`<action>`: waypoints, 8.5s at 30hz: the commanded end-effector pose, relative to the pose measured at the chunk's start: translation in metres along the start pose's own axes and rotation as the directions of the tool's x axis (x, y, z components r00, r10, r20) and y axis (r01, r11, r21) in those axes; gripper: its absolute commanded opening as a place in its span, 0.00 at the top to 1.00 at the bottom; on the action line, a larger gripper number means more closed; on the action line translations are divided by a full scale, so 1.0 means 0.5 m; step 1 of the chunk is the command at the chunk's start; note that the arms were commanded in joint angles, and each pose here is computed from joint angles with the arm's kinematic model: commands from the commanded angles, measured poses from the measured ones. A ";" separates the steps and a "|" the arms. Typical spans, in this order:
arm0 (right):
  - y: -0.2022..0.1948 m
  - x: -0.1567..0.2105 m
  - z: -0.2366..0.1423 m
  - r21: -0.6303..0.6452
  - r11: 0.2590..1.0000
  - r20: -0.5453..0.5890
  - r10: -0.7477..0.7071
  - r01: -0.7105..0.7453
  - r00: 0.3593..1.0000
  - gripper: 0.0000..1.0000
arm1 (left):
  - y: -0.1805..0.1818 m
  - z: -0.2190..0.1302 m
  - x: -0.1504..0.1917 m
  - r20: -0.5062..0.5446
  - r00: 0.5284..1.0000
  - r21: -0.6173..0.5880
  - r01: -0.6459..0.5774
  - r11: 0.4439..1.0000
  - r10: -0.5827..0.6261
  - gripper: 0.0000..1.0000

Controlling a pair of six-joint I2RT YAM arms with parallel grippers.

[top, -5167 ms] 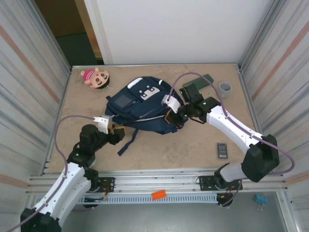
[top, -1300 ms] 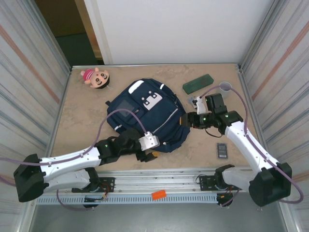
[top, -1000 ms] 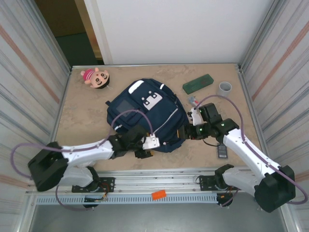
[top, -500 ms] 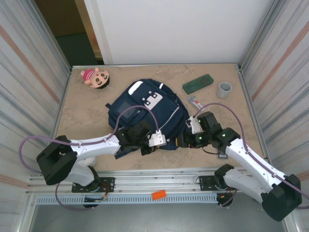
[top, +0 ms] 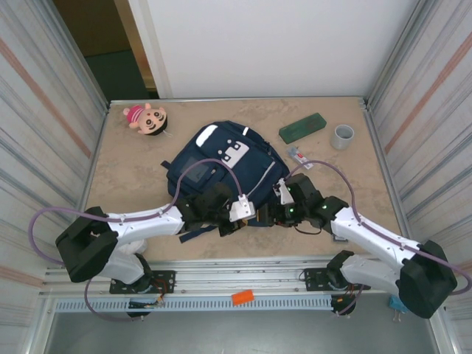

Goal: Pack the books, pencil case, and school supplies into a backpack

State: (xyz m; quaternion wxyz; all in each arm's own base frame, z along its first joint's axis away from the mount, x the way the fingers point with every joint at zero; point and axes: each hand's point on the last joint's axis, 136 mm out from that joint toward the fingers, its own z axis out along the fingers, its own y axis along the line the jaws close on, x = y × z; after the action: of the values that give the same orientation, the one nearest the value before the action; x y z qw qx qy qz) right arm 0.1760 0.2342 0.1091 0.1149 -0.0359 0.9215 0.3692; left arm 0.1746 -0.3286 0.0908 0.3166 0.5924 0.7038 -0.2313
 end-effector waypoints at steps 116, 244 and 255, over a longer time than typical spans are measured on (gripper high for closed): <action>0.087 -0.007 -0.010 -0.124 0.947 -0.151 -0.314 0.297 0.938 1.00 | 0.034 -0.121 -0.011 -0.043 0.997 -0.170 -0.066 0.983 0.059 0.33; -0.051 -0.156 -0.167 0.225 0.964 0.450 -0.234 0.144 0.862 0.39 | 0.045 -0.010 -0.018 -0.041 0.954 0.066 -0.293 0.954 0.296 0.17; -0.055 -0.147 -0.156 0.203 0.969 0.440 -0.216 0.138 0.872 0.38 | 0.098 0.037 0.043 -0.217 0.955 -0.134 -0.236 0.963 0.203 0.26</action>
State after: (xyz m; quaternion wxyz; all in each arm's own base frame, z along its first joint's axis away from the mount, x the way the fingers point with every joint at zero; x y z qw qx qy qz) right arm 0.2380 0.1605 0.1626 0.3634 -0.0277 0.8903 0.2731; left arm 0.1969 -0.3273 0.0792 0.3005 0.6949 0.6360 -0.1491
